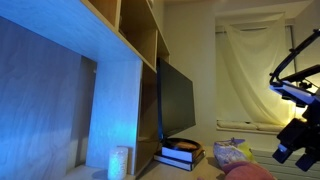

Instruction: Slide the bag to the right, move the two nail polish bottles on the table to the right, pull the peach towel forward and put the two nail polish bottles on the towel

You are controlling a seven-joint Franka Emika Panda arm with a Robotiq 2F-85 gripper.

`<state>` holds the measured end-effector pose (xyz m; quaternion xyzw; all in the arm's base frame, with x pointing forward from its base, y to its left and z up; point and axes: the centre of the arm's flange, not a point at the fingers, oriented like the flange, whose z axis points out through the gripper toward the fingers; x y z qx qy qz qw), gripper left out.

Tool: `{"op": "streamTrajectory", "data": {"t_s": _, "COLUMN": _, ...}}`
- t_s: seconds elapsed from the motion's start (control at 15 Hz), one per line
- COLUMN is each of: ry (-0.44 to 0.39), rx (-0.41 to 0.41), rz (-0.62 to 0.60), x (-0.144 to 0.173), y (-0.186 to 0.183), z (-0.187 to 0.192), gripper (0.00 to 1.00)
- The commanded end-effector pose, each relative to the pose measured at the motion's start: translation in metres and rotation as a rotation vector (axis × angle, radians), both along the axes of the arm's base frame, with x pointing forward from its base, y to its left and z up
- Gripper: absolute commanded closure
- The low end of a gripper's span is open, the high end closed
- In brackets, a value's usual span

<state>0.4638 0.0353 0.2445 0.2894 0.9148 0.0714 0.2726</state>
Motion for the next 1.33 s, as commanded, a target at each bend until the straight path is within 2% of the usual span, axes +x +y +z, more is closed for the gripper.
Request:
{"op": "streamTrajectory", "data": {"t_s": 0.0, "ry": -0.003, "rx": 0.003, "rz": 0.002, "x": -0.001, "y": 0.004, "z": 0.001, "gripper": 0.0}}
{"op": "streamTrajectory", "data": {"t_s": 0.4, "ry": -0.002, "rx": 0.006, "rz": 0.01, "x": -0.003, "y": 0.01, "z": 0.001, "gripper": 0.0}}
{"op": "streamTrajectory", "data": {"t_s": 0.6, "ry": 0.044, "rx": 0.01, "rz": -0.021, "x": 0.007, "y": 0.008, "z": -0.008, "gripper": 0.0}}
{"op": "streamTrajectory", "data": {"t_s": 0.8, "ry": 0.059, "rx": -0.041, "rz": 0.007, "x": 0.013, "y": 0.029, "z": -0.007, "gripper": 0.0}}
{"op": "streamTrajectory", "data": {"t_s": 1.13, "ry": 0.111, "rx": -0.193, "rz": 0.114, "x": 0.034, "y": 0.092, "z": -0.005, "gripper": 0.0}}
{"op": "streamTrajectory", "data": {"t_s": 1.27, "ry": 0.13, "rx": -0.231, "rz": 0.178, "x": 0.041, "y": 0.116, "z": -0.006, "gripper": 0.0}}
